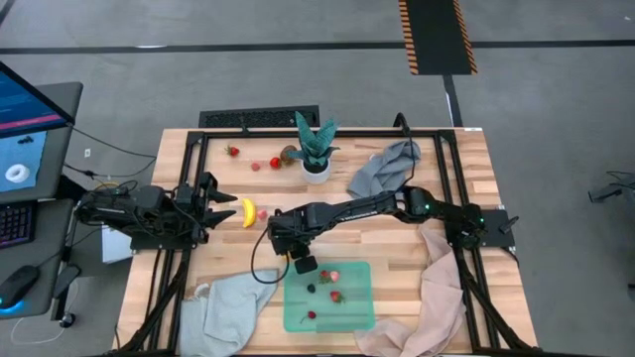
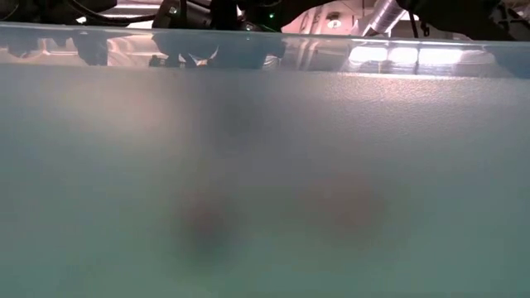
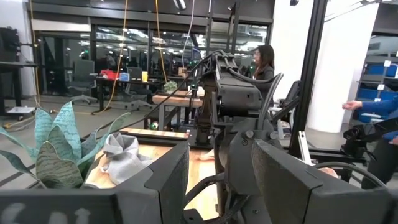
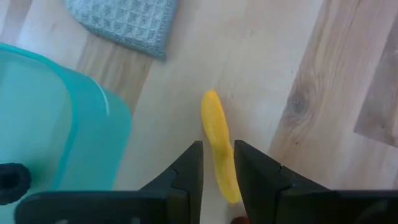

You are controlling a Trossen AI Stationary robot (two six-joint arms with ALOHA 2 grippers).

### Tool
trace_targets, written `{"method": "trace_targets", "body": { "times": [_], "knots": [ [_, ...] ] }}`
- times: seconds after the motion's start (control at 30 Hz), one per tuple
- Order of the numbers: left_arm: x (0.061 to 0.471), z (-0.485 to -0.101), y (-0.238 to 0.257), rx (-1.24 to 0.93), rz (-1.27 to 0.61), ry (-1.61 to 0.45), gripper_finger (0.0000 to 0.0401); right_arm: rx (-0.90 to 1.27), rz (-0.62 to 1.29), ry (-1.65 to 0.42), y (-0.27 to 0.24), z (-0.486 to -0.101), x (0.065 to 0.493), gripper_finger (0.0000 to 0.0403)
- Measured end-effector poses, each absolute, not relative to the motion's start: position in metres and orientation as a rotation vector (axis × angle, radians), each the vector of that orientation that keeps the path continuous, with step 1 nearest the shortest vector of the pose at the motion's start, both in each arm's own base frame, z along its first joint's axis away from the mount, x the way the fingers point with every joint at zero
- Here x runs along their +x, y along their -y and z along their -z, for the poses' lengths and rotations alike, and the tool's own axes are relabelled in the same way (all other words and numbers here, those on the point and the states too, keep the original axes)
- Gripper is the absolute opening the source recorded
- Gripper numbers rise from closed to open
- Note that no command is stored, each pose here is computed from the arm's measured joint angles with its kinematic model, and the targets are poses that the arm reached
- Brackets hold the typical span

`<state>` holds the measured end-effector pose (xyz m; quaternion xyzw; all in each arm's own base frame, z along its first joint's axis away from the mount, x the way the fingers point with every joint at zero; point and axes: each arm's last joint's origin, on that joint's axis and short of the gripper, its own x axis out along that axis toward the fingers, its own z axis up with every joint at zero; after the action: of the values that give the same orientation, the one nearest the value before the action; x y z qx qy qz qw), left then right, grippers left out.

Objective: Pick and placing Produce into tupperware
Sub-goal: Put the yellow chili pepper into the green bin

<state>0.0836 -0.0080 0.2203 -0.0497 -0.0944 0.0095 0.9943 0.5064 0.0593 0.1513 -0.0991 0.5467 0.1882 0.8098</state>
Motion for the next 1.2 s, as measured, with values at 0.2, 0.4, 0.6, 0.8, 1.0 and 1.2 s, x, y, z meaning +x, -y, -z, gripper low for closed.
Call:
{"method": "trace_targets", "body": {
  "times": [0.2, 0.4, 0.6, 0.8, 1.0, 1.2],
  "knots": [
    [0.0836, -0.2200, 0.0080, -0.100, -0.019, 0.187, 0.0167, -0.215, -0.406, -1.161, -0.0622, -0.1516, 0.5066, 0.0113],
    [0.0836, -0.2200, 0.0080, -0.101, -0.019, 0.187, 0.0167, -0.214, -0.405, -1.162, -0.0620, -0.1514, 0.5066, 0.0113],
    [0.0836, -0.2200, 0.0080, -0.100, -0.019, 0.186, 0.0167, -0.214, -0.406, -1.165, -0.0624, -0.1513, 0.5063, 0.0115],
    [0.0836, -0.2200, 0.0079, -0.100, -0.019, 0.186, 0.0167, -0.200, -0.396, -1.161, -0.0624, -0.1516, 0.5069, 0.0155],
    [0.0836, -0.2200, 0.0080, -0.100, -0.019, 0.186, 0.0167, -0.200, -0.396, -1.161, -0.0624, -0.1516, 0.5069, 0.0193],
    [0.0836, -0.2200, 0.0080, -0.100, -0.019, 0.186, 0.0167, -0.179, -0.409, -1.164, -0.0631, -0.1485, 0.5074, 0.0188]
  ]
}}
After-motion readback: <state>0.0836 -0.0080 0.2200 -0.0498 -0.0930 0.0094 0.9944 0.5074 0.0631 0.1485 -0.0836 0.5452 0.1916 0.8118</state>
